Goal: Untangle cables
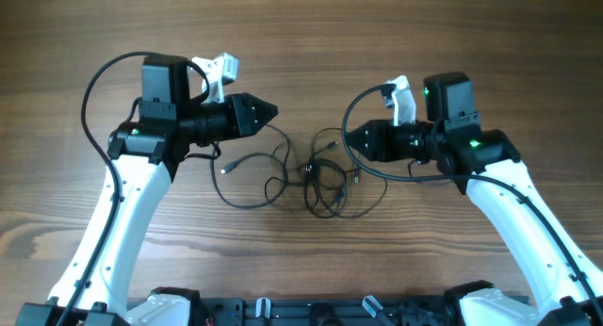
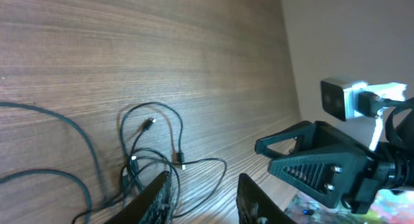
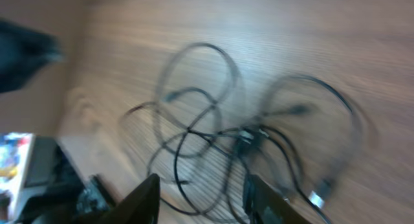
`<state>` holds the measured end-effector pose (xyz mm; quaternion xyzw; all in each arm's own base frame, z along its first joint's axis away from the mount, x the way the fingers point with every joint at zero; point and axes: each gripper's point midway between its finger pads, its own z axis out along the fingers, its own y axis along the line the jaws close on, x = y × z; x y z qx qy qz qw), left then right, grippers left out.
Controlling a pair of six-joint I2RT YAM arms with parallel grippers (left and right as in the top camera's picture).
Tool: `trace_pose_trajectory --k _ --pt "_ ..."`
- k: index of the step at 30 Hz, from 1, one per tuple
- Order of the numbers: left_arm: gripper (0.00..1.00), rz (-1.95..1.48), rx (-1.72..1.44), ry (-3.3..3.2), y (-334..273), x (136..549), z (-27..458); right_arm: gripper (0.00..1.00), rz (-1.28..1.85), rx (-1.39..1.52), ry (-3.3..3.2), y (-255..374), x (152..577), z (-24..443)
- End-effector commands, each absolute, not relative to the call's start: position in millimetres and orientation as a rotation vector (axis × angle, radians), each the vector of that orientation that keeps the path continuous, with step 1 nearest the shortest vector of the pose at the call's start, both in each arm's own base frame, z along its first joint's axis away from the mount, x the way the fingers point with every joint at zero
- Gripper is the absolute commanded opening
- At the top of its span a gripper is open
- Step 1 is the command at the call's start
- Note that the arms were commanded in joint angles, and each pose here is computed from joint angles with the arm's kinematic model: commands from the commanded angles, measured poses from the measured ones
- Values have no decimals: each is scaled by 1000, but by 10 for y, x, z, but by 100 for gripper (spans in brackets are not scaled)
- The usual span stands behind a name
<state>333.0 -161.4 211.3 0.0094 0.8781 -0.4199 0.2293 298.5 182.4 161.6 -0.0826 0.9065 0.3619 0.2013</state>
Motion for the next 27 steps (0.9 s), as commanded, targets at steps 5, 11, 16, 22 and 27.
trace_pose_trajectory --k 5,11,16,22,27 --pt "46 -1007 -46 2600 -1540 3164 1762 61 1039 -452 2558 1845 2690 1568" --pt "51 -863 -117 2716 -1401 3035 1556 63 639 -49 2804 1352 2769 1141" --pt "55 -802 -152 2776 -1327 2941 1471 58 540 118 2977 1204 2548 824" --pt "55 -798 -158 2836 -1340 2806 1414 59 507 33 3115 1157 2320 455" --pt "56 -806 -83 2876 -1491 2667 1329 54 502 -7 3105 1176 2416 296"
